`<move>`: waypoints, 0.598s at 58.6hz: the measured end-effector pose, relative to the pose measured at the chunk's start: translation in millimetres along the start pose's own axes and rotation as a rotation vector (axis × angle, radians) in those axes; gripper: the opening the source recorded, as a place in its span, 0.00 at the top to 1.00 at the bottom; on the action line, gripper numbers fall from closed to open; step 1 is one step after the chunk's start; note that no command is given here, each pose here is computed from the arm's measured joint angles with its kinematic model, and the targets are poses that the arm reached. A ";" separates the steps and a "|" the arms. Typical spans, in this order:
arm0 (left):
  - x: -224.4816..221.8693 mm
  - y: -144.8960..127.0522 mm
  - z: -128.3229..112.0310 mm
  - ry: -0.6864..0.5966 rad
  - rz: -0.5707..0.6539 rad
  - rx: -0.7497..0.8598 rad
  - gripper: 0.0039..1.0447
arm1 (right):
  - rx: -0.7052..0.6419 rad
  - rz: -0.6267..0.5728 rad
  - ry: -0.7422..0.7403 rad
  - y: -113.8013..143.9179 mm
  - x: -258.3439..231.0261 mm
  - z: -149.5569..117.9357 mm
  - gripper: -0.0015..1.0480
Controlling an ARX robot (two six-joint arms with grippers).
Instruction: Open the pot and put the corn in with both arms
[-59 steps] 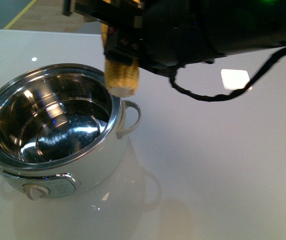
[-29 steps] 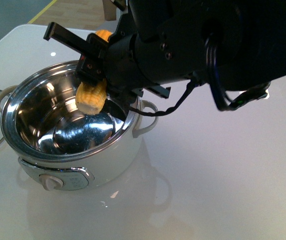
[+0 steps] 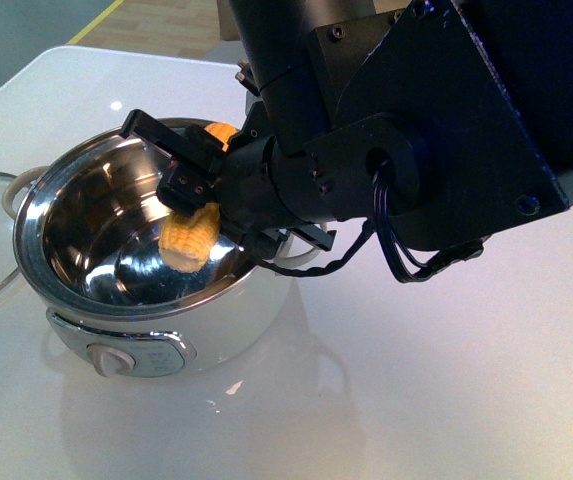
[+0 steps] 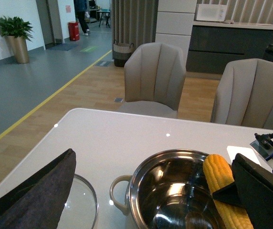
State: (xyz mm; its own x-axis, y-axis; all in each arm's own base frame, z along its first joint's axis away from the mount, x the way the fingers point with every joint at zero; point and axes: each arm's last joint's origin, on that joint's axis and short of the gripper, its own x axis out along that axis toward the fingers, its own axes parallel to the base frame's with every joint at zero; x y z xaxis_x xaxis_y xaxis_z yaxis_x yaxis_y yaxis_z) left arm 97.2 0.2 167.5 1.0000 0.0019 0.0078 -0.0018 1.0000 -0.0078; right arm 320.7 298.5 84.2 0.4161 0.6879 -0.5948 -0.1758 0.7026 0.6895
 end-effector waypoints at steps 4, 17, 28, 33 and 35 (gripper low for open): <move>0.0 0.0 0.0 0.000 0.000 0.000 0.06 | 0.017 0.017 -0.011 0.4 -0.7 0.5 0.43; 0.0 0.0 0.0 0.000 0.000 0.000 0.06 | 0.079 0.086 -0.085 -0.7 -33.5 4.2 0.08; 0.0 0.0 0.0 0.000 0.000 0.000 0.06 | 0.068 -0.009 -0.276 -25.5 -121.3 8.5 0.08; 0.0 0.0 -0.1 0.000 0.000 0.000 0.06 | 0.023 -0.137 -0.358 -44.4 -157.2 4.0 0.08; 0.0 0.0 0.0 0.000 0.000 0.000 0.06 | 0.004 -0.182 -0.386 -50.9 -170.8 1.8 0.08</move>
State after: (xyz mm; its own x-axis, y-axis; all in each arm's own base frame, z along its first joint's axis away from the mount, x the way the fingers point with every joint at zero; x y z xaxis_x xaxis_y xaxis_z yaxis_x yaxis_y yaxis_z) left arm 97.2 0.2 167.5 1.0000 0.0023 0.0078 -0.0022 1.0000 -0.0078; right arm 260.2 144.9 151.4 0.7439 0.4329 -0.5091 -0.0653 0.8053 0.5893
